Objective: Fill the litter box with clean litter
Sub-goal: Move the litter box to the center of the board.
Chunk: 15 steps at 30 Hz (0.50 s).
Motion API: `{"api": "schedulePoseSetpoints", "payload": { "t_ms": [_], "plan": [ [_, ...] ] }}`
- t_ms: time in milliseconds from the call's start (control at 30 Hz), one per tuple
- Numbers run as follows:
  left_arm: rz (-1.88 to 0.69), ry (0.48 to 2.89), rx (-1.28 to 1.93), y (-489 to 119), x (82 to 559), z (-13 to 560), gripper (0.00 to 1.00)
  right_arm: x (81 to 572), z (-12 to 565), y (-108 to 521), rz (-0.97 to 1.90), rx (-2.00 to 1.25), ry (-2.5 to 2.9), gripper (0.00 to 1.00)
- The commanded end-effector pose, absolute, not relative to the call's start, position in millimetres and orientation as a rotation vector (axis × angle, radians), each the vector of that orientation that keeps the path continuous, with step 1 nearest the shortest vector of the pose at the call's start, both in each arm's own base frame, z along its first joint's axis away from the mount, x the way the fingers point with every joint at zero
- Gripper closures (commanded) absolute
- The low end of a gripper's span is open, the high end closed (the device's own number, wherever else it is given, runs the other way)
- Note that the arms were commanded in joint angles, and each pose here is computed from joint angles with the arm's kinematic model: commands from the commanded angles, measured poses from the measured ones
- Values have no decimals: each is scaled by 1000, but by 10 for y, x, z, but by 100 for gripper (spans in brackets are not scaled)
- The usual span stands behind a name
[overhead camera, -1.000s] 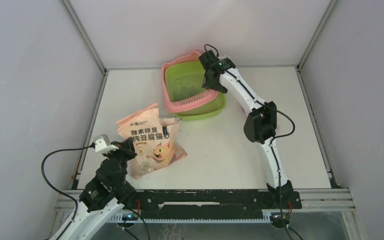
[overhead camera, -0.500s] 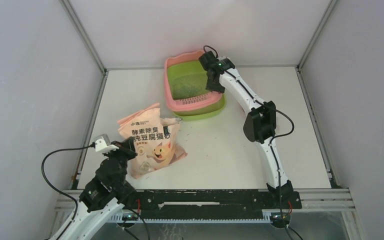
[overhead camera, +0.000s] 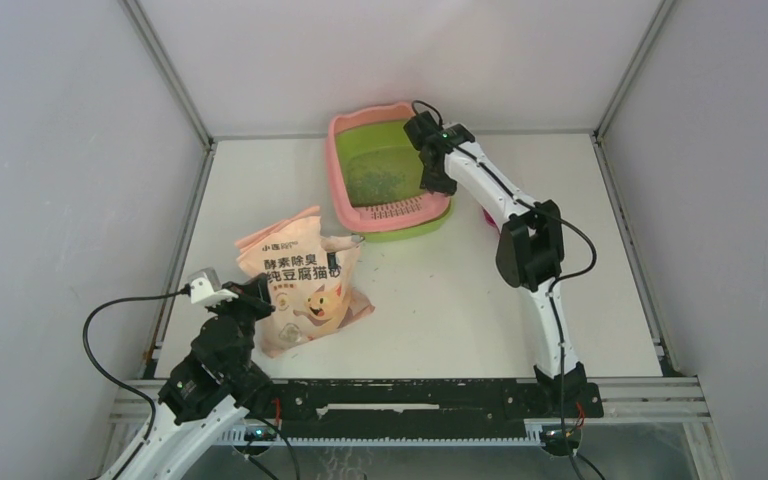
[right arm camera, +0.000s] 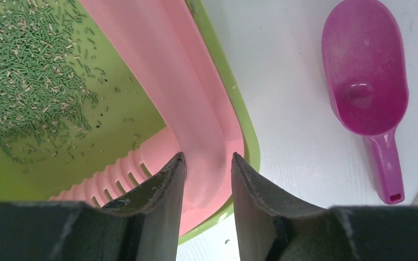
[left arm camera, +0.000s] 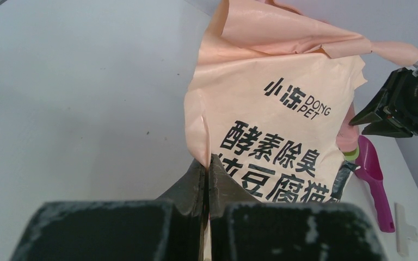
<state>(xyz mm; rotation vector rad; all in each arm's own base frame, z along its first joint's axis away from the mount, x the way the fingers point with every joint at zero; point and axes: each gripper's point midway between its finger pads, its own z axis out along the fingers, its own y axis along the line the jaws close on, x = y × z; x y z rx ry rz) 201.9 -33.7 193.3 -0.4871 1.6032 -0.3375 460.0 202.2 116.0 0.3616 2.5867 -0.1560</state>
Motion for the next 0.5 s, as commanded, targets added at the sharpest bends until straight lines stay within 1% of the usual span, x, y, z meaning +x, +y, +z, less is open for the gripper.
{"api": "schedulePoseSetpoints", "payload": {
  "t_ms": [0, 267, 467],
  "plan": [
    [-553, 1354, -564, -202, 1821, 2651, 100, 4621, 1621, 1934, -113, 375, 2487, 56],
    [-561, 1358, -562, -223, 1829, 2641, 100, 4553, 1613, 1913, -127, 362, 2496, 57],
    [-560, 1357, -560, -223, 1828, 2646, 100, 4432, 1498, 1813, -156, 378, 2512, 58]
  ]
}}
